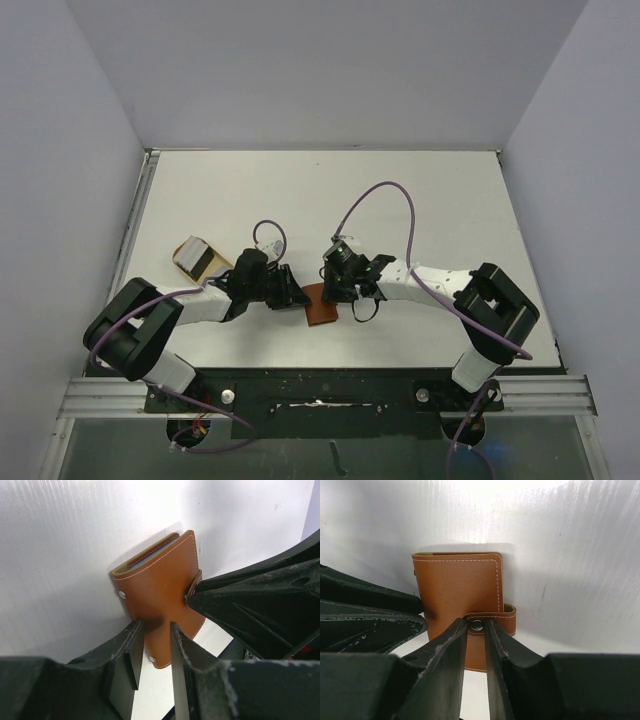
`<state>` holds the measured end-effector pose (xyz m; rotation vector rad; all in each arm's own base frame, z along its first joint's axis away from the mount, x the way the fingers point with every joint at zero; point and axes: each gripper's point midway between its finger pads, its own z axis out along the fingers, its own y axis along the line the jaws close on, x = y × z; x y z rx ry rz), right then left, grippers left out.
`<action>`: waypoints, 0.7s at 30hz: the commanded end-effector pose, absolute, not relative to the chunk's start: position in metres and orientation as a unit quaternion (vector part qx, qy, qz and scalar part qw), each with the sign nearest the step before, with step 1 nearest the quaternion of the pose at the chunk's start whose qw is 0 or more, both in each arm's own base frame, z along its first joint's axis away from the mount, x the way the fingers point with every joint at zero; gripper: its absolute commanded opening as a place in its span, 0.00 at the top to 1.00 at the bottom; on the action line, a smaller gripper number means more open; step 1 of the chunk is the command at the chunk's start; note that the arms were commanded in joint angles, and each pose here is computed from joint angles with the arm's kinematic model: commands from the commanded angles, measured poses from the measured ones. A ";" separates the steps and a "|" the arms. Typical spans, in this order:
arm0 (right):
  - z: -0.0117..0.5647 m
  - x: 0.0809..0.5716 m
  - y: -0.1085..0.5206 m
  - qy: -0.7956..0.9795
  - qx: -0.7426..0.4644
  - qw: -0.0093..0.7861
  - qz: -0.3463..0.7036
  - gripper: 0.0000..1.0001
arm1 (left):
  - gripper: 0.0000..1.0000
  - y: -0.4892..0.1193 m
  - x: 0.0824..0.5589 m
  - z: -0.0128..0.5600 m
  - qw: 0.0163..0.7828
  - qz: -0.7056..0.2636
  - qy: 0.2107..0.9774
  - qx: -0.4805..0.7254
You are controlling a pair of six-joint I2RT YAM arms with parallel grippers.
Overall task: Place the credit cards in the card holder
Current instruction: Close the card holder at the center of the board.
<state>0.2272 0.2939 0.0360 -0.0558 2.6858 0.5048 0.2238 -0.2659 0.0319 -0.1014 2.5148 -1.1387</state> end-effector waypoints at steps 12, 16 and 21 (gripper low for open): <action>0.048 0.232 0.312 0.951 -0.028 0.217 0.218 0.77 | 0.74 -0.275 0.229 0.042 0.204 -0.429 0.879 -0.024; 0.044 0.231 0.308 0.954 -0.026 0.214 0.207 0.78 | 0.74 -0.275 0.228 0.042 0.204 -0.429 0.879 -0.024; 0.036 0.229 0.301 0.960 -0.024 0.208 0.188 0.84 | 0.74 -0.274 0.229 0.041 0.205 -0.428 0.880 -0.025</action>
